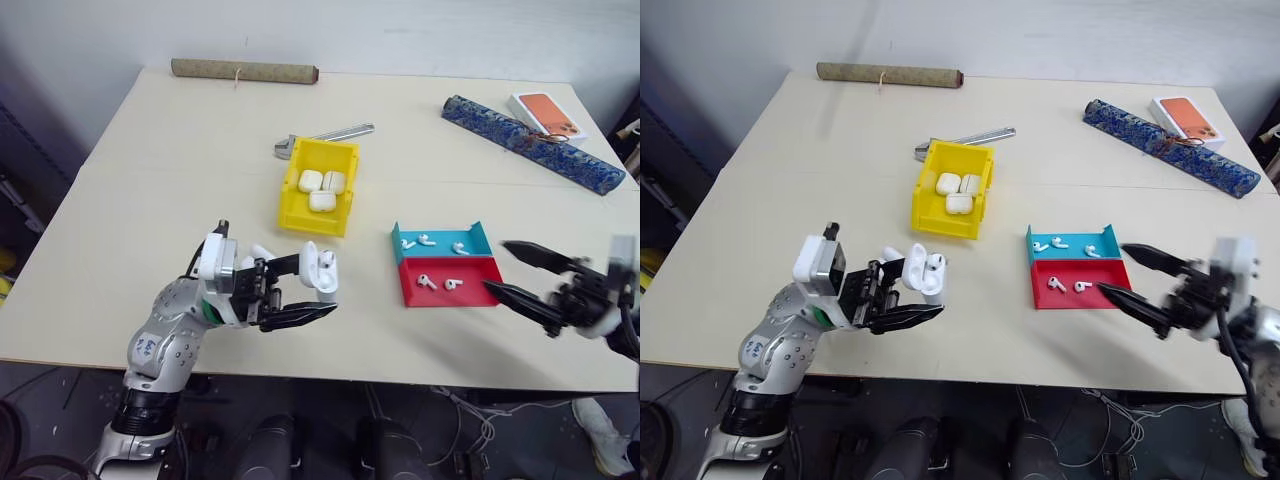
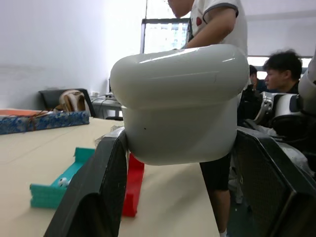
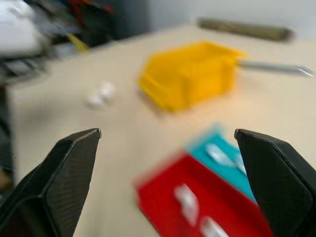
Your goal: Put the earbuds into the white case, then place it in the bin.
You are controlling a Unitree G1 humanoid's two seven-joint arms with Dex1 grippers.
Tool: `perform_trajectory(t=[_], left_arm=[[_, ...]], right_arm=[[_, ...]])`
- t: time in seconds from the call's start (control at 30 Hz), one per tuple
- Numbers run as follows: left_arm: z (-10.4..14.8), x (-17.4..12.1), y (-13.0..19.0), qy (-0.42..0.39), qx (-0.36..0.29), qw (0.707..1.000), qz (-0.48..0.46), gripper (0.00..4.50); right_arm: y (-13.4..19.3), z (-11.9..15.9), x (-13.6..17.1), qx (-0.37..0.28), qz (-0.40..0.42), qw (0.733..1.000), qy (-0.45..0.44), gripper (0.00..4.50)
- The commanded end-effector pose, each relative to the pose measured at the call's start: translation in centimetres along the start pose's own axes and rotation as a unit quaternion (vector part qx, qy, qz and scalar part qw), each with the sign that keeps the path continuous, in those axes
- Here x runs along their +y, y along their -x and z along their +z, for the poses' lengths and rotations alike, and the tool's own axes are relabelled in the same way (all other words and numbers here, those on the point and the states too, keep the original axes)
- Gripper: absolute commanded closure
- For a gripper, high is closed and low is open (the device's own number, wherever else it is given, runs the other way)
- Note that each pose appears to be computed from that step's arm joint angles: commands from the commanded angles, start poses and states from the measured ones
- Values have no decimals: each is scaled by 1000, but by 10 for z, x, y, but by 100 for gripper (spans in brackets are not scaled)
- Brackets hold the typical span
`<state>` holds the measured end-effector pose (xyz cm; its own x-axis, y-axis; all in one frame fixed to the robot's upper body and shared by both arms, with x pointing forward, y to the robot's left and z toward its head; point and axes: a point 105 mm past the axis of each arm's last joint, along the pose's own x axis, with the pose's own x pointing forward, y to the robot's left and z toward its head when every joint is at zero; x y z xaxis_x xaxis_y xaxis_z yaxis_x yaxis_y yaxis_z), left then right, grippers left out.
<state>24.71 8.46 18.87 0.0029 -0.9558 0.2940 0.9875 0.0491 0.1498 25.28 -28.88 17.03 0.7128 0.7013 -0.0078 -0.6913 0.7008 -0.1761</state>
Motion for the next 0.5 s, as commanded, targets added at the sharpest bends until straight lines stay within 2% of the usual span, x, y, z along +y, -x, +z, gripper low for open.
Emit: perform_trajectory(t=[0.03,0.13,0.23,0.37,0.43,0.5], left_arm=[[5,-4,8,-25,8,1000,11,176],[3,-5,13,-25,13,999,23,176],[3,-5,14,-26,14,999,31,176],[2,-5,13,-28,15,999,34,176],[2,-5,12,-28,14,999,34,176],[2,-5,10,-28,12,999,35,176]], right_arm=[[63,-33,-39,123,-112,984,69,2],[82,-41,-51,143,-142,975,89,2],[69,-30,-51,125,-113,980,109,2],[12,9,-55,119,-68,981,134,2],[-19,33,-50,103,-35,986,130,2],[-52,51,-40,117,10,986,116,2]])
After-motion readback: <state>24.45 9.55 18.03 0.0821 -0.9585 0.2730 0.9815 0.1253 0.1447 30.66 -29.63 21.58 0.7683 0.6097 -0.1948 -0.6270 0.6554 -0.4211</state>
